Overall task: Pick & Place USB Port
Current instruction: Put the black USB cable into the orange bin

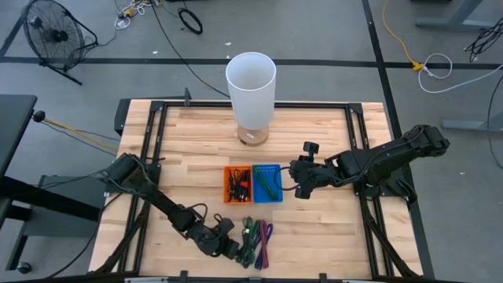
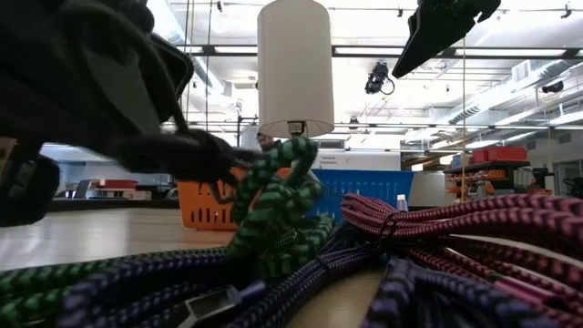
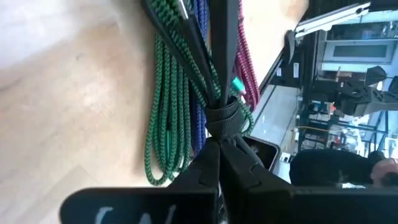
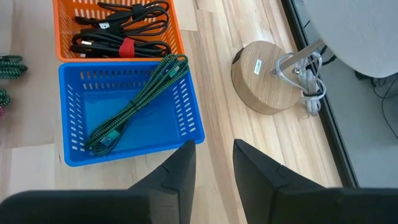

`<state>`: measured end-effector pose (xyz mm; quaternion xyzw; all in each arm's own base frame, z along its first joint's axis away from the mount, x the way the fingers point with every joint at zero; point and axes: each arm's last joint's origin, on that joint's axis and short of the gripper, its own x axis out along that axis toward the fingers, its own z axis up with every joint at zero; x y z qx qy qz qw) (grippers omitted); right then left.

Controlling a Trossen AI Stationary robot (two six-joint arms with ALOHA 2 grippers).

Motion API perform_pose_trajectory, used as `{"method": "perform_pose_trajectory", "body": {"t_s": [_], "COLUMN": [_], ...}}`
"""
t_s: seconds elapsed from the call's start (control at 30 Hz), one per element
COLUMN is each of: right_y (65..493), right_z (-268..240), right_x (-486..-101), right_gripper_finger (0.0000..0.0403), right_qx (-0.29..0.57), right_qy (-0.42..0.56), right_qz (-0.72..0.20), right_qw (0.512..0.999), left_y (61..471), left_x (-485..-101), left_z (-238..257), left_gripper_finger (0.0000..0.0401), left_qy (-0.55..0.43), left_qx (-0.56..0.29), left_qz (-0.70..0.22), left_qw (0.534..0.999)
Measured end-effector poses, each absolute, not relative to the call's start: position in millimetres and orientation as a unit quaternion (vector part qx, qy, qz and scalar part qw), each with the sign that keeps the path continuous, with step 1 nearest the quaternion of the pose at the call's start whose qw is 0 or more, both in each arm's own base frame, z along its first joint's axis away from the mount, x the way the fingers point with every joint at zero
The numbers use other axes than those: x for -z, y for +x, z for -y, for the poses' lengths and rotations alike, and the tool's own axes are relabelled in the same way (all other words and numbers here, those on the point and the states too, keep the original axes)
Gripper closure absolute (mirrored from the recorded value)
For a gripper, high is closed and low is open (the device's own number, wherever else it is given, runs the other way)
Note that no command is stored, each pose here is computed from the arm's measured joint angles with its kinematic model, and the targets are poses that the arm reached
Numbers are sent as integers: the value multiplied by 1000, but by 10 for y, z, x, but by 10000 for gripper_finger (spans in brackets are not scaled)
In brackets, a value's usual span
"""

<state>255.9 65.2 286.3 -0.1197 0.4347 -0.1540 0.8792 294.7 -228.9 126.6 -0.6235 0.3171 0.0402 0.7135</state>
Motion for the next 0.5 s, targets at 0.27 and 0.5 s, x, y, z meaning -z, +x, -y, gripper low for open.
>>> {"method": "perform_pose_trajectory", "body": {"t_s": [0.27, 0.5], "right_y": [2561, 2562], "right_z": [-652, -652], "right_x": [-2864, -2865], "right_gripper_finger": [294, 294], "right_qx": [155, 158], "right_qy": [-118, -110], "right_qz": [-433, -432], "right_qw": [880, 881], "left_y": [3003, 2966], "left_x": [-1529, -1959], "left_z": [2131, 1778], "left_gripper_finger": [400, 401], "left_qy": [-591, -545], "left_qx": [-23, -44], "left_qz": [-284, -274], "left_qw": [755, 791]}}
